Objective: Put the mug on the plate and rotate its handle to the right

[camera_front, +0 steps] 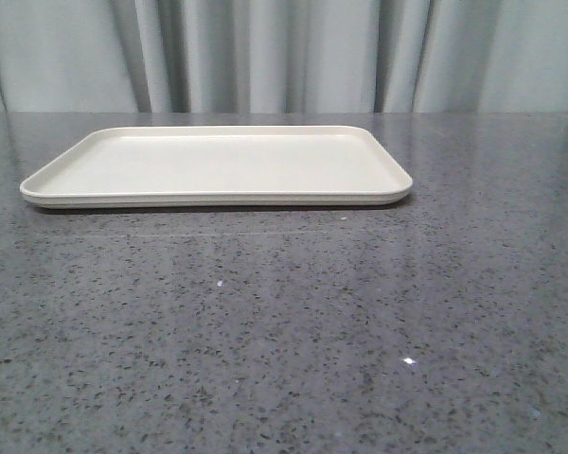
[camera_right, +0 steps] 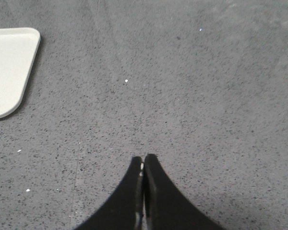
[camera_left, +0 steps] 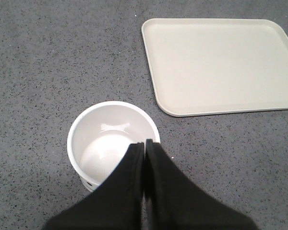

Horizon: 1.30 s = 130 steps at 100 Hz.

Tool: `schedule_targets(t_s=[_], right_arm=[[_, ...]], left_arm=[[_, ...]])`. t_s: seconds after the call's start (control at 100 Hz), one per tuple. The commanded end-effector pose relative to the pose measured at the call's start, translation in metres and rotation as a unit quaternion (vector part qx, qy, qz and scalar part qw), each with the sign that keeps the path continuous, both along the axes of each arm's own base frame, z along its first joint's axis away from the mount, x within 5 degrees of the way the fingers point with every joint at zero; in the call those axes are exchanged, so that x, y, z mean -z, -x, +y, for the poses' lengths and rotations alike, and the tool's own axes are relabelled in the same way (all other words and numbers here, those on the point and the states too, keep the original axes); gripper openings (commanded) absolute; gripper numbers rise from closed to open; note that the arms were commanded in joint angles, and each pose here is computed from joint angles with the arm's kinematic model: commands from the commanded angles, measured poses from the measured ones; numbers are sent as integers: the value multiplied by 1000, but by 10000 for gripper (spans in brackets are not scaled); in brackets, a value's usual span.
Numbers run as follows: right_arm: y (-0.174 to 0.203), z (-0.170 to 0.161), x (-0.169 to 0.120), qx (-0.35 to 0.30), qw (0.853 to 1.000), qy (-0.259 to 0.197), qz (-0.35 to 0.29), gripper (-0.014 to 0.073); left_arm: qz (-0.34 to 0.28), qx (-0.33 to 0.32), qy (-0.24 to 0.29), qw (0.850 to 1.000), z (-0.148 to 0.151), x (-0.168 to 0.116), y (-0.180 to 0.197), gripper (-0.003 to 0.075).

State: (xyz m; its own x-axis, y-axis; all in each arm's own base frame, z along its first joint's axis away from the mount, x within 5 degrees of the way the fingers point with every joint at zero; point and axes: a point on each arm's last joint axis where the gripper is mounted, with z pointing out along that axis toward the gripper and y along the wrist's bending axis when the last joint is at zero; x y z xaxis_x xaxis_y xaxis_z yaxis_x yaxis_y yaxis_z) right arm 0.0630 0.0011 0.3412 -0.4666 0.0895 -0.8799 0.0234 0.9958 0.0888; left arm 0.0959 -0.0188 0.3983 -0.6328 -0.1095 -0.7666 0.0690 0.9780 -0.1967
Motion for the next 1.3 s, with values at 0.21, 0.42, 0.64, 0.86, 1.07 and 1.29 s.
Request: schedule_targets(t_s=[0.21,0.42,0.64,0.86,1.07,1.29], right_arm=[[-22,4,-15,-10,1000,-15,0,-65],[-23,4,-16,-10,1000,-15,-1,64],[-24,4,-16,-10,1000,-15,-2,464],[-24,4,-16,-10,1000,-15,-2,522],[-24,4,-16,-10,1000,-15,-2,522],[-24,4,-16,-10,1000,-15,-2,522]], left_arm=[[-10,-6,-3,1000,0,-12,-13,-20],[-11,-13,-16,1000,2,-12,-14,-6],[-9,-13,-18,1000,3,-12,-13,249],[-8,-30,-50,998,9,-11,-14,556],[42,-71,-95,992,17,0,-37,569],[120,-68,-121,983,16,26,-81,569]])
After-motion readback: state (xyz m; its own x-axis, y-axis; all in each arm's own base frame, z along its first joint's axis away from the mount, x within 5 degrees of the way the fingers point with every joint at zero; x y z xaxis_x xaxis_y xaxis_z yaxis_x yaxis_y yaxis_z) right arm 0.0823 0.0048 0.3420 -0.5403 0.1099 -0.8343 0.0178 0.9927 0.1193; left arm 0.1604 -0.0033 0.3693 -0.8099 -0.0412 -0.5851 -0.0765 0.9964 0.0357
